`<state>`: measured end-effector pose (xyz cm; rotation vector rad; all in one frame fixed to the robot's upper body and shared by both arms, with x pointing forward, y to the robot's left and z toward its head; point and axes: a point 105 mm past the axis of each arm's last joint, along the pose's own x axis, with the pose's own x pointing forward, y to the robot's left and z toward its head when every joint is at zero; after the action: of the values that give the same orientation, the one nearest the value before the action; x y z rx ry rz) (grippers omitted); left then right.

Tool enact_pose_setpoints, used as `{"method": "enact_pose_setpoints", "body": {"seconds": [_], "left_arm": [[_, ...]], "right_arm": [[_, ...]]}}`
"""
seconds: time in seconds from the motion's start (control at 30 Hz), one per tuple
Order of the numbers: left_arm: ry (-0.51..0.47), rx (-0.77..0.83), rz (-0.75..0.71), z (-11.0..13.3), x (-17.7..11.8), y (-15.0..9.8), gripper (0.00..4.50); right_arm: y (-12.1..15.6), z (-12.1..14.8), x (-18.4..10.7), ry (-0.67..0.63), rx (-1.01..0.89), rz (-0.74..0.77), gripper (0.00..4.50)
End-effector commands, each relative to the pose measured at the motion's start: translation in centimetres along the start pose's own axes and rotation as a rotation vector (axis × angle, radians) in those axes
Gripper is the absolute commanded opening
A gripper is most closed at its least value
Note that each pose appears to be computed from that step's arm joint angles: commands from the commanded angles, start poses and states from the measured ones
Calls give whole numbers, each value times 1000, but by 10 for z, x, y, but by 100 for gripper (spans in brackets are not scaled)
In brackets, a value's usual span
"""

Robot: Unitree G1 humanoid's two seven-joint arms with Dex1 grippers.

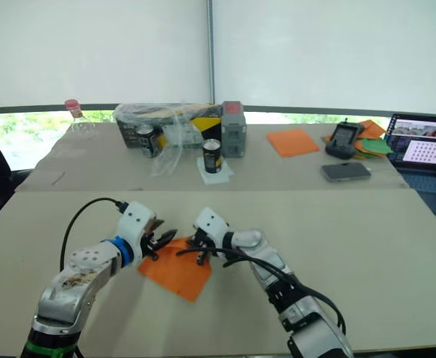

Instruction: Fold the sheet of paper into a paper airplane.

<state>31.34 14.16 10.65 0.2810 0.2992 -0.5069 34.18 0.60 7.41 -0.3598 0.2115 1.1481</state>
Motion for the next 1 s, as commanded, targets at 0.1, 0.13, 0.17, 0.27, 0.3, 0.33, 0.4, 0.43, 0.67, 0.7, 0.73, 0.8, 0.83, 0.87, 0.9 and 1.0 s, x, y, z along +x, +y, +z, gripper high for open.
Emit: {"method": "enact_pose_setpoints", "body": {"seconds": [0.1,0.13,0.17,0.27,0.3,0.33,0.4,0.43,0.67,0.7,0.73,0.8,0.83,0.87,0.9,1.0], "left_arm": [[-5,-54,-51,-5,6,-13,24],[-7,-77,-69,-6,7,-17,2],[0,-97,-79,-9,8,-19,2],[30,-137,-60,-21,12,-18,2],[45,-135,-45,-26,13,-16,2],[60,-138,-32,-31,14,-13,2],[98,-131,4,-41,15,-7,2],[113,-132,14,-45,15,-4,2],[137,-166,13,-54,11,2,2],[139,-131,17,-54,11,4,2],[136,-123,21,-53,11,4,2],[132,-123,23,-53,11,4,2],[131,-120,21,-53,11,3,2],[130,-119,18,-53,11,3,2],[130,-119,16,-53,11,2,2],[87,-138,-14,-44,15,-3,2]], "right_arm": [[-3,-20,-7,73,23,-45,0],[-3,-21,-7,74,23,-46,0],[-3,-21,-8,75,23,-47,0],[-3,-21,-9,76,22,-50,0],[-4,-21,-9,75,20,-52,0],[-5,-18,-8,68,14,-55,0],[-7,-11,-8,43,-4,-67,0],[-8,-6,-8,30,-16,-70,0],[-5,18,0,-41,-67,-72,0],[-3,17,4,-27,-79,-78,0],[-2,16,7,-18,-79,-85,0],[0,15,10,-9,-76,-93,0],[3,14,12,-6,-77,-82,0],[5,13,13,-5,-78,-73,0],[7,12,15,-4,-78,-67,0],[14,9,19,6,-74,-36,0]]}}
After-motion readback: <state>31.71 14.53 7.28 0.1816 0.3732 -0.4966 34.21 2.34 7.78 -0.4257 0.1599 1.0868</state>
